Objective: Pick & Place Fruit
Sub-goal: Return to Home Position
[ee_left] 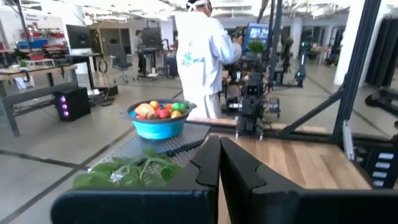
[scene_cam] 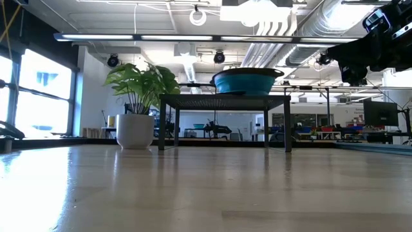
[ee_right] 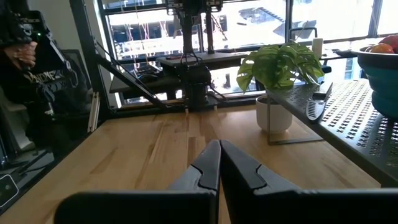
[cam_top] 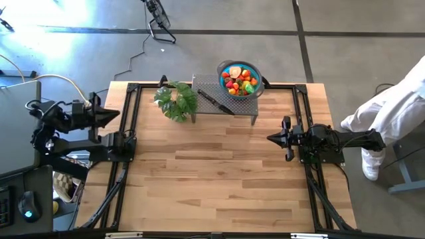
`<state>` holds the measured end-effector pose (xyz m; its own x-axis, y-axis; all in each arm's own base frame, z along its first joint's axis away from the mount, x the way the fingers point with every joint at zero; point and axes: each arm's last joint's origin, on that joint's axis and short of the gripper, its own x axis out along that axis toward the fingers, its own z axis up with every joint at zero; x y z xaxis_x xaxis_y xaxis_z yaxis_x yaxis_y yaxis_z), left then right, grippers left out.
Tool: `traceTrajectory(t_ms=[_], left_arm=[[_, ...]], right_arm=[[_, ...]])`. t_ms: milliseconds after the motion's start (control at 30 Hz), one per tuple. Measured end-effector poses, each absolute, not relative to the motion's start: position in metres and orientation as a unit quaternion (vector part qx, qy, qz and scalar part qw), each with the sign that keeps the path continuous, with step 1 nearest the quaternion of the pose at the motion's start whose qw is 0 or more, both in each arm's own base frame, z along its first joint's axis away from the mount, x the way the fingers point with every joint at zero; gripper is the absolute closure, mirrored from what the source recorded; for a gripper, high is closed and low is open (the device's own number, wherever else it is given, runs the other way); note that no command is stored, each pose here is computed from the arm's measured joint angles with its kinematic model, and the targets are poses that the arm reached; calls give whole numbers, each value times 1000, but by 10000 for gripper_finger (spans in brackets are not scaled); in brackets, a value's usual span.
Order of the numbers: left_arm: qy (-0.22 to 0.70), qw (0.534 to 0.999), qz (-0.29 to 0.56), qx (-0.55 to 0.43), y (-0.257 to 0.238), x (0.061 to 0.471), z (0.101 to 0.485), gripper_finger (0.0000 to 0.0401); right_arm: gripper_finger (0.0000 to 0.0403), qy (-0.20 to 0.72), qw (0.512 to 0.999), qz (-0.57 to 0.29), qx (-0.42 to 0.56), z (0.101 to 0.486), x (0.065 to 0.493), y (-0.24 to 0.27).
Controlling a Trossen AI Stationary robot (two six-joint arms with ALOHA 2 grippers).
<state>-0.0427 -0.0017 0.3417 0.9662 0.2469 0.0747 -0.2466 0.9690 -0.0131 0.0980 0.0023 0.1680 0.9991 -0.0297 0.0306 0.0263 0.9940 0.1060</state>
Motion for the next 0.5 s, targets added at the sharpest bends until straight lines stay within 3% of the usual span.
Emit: traceTrajectory(t_ms=[500], left_arm=[[-13, 990, 143, 11, 3, -11, 320, 395]], right_arm=[[400, -16, 998, -14, 53, 168, 98, 2]])
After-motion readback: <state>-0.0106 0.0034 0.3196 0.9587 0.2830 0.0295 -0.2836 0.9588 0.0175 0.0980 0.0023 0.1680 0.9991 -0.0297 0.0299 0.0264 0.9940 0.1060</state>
